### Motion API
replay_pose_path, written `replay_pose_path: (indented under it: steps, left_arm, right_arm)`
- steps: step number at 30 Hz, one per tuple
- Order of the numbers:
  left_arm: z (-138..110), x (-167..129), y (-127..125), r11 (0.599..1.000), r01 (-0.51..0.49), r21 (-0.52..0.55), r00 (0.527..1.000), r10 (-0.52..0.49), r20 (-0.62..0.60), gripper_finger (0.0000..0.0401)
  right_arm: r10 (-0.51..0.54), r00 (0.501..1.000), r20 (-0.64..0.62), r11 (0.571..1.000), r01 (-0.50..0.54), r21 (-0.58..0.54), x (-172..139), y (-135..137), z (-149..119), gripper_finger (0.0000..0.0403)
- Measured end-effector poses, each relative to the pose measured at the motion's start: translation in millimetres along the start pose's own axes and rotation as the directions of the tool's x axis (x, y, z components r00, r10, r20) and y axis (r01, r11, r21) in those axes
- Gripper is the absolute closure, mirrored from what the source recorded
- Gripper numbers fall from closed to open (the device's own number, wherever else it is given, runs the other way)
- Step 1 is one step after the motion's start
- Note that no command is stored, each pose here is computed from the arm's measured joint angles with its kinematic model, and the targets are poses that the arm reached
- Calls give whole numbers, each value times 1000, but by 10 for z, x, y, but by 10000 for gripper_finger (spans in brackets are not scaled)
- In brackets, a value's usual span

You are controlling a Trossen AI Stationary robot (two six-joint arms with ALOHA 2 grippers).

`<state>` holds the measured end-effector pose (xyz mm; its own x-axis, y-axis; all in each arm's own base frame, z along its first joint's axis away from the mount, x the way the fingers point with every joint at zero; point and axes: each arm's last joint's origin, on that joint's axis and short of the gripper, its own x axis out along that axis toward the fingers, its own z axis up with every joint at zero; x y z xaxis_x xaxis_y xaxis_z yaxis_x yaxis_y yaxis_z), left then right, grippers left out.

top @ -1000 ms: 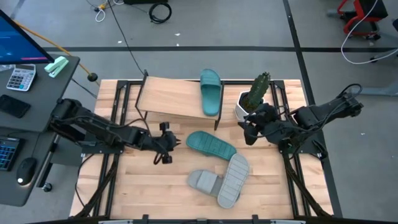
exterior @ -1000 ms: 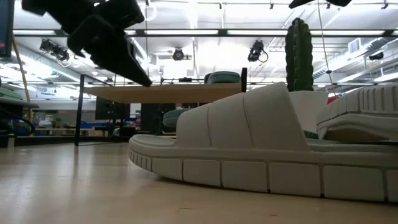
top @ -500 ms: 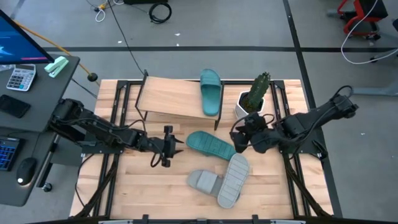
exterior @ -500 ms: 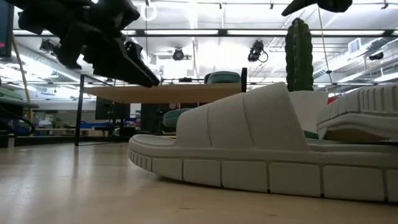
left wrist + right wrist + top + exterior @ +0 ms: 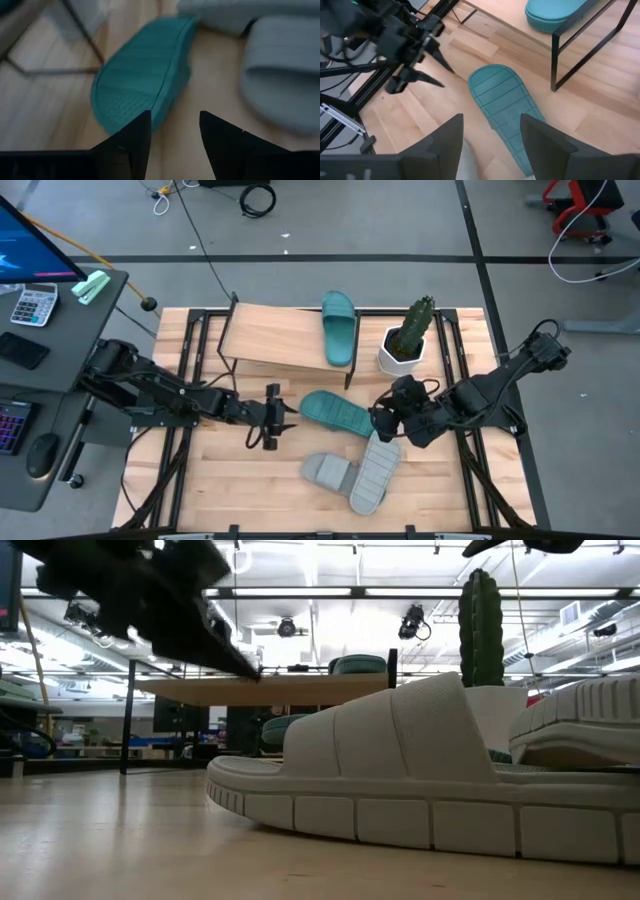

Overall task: Pick and place slides into the shelf
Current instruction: Put the green slide on the shelf

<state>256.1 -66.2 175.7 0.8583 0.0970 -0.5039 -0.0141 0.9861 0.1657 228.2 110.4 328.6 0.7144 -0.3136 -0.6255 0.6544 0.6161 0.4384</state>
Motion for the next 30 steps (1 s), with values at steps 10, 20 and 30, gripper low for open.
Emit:
replay_pose_path:
  steps: [10,20,30]
  left_arm:
    - [59,229,-169,955,-92,281,994,105,-33,171]
    - [76,431,-329,873,-141,467,980,191,-61,92]
    - [-157,613,-351,821,-218,528,937,328,-123,87]
  right_arm:
    - [8,1000,-12,1000,-8,-14,-18,1,-11,200]
    - [9,1000,-17,999,-10,-30,-18,1,-11,200]
    - [9,1000,-17,999,-10,-33,-18,1,-11,200]
